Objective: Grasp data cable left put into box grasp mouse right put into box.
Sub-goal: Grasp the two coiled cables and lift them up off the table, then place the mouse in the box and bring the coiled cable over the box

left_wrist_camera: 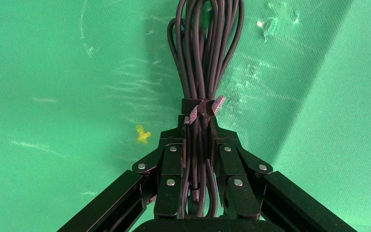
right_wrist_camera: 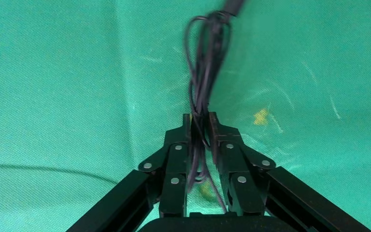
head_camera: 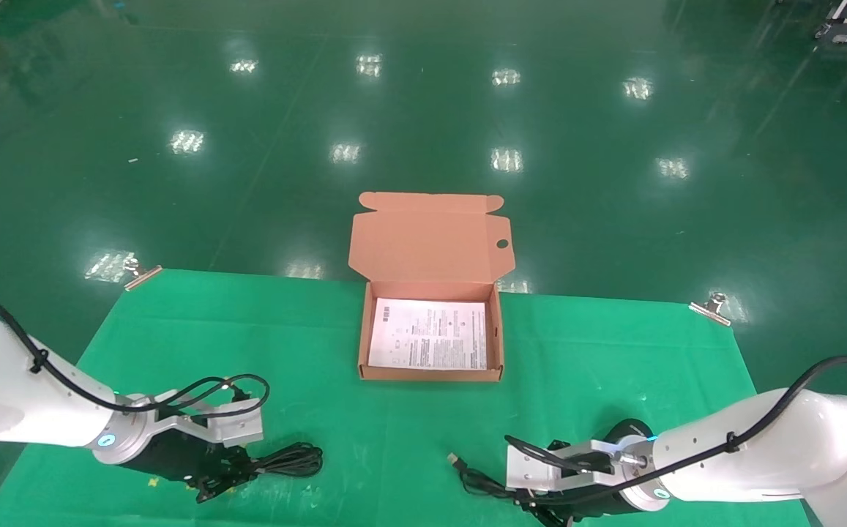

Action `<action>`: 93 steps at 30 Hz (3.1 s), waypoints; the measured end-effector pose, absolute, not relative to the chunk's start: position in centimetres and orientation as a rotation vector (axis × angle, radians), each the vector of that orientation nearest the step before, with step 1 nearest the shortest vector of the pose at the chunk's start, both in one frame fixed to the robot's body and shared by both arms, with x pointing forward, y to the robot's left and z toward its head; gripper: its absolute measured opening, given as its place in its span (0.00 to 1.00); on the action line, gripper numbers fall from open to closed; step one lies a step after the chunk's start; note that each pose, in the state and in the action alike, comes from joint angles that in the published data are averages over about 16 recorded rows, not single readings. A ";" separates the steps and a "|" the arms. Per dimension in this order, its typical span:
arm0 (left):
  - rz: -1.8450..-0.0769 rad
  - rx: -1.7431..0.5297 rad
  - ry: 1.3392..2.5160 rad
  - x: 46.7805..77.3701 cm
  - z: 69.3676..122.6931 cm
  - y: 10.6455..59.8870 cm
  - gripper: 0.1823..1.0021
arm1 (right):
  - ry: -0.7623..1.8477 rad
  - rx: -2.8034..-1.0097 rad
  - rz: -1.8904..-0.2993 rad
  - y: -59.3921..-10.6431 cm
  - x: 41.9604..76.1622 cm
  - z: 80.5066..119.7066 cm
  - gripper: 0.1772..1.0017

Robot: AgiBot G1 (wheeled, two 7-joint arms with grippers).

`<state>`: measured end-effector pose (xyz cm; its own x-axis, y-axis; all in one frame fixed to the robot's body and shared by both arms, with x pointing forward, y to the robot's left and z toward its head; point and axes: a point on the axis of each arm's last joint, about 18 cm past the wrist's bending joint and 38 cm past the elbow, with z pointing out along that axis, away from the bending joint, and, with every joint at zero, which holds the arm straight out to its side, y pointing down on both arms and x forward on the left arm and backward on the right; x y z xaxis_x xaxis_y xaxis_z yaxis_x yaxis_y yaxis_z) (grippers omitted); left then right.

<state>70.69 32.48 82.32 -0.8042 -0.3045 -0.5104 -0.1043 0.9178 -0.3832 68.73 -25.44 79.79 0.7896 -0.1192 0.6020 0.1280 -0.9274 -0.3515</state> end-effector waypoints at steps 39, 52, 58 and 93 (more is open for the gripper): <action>-0.365 0.064 1.978 69.6 104.3 28.4 0.09 | 0.019 -1.874 -1.505 -24.7 66.9 110.6 0.05; -0.375 0.045 1.854 69.5 108.9 27.0 0.09 | -0.131 -1.739 -1.504 -18.9 67.5 114.7 0.05; -0.373 0.025 1.850 69.3 109.1 27.6 0.09 | -0.159 -1.739 -1.495 -17.7 67.9 114.6 0.05; -0.285 -0.131 1.941 67.7 105.4 31.5 0.09 | -0.058 -1.968 -1.280 -14.0 73.0 102.9 0.05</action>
<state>67.72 31.53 105.42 -0.3792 -0.2246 -0.8977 0.0428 0.9648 -0.2595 72.99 -14.00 102.88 0.4935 -0.3533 0.7947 0.4237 -0.7004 -0.5744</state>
